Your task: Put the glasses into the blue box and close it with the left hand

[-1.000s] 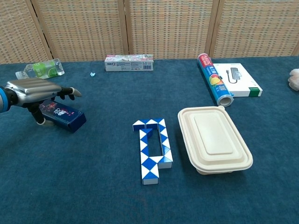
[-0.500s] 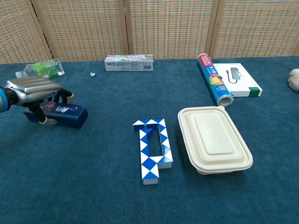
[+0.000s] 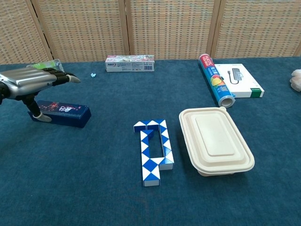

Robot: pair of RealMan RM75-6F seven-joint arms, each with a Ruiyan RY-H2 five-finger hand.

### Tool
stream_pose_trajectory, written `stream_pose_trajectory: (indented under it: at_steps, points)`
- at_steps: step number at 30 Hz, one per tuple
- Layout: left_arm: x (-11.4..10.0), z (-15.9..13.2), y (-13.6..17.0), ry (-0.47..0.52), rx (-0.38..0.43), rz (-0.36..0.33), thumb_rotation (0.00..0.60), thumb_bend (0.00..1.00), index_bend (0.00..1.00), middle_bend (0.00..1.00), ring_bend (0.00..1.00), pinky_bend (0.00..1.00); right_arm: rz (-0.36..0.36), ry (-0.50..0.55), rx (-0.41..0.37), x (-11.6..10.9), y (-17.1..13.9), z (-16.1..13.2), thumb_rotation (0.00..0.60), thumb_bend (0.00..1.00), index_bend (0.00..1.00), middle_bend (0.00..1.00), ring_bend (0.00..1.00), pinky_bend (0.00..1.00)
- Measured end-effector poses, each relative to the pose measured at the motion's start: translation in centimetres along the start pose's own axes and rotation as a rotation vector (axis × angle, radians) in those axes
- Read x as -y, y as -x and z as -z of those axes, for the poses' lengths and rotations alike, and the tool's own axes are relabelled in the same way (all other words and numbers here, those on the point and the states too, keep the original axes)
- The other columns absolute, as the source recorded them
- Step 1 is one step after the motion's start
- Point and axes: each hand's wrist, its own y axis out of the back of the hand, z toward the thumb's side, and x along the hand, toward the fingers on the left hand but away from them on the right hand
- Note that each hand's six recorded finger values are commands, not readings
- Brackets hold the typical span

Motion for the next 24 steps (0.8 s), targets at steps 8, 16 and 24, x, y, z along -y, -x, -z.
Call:
stream_pose_trajectory:
  at_steps: [8,16,24]
  points:
    - [-2.7,3.0,3.7,0.023,-0.084,-0.086,0.6,0.0,0.0,0.0,0.0,0.0,0.001,-0.001,0.0,0.0,0.0,0.0,0.6,0.05,0.0,0.0,0.0,0.0]
    - [-1.9,7.6,12.1,0.142,-0.32,-0.18,0.6,0.0,0.0,0.0,0.0,0.0,0.007,-0.007,0.0,0.0,-0.1,-0.1,0.6,0.05,0.0,0.0,0.0,0.0]
    - [0.6,10.3,19.5,0.274,-0.521,-0.215,0.6,0.0,0.0,0.0,0.0,0.0,0.009,-0.008,-0.001,-0.1,-0.1,0.0,0.6,0.05,0.0,0.0,0.0,0.0]
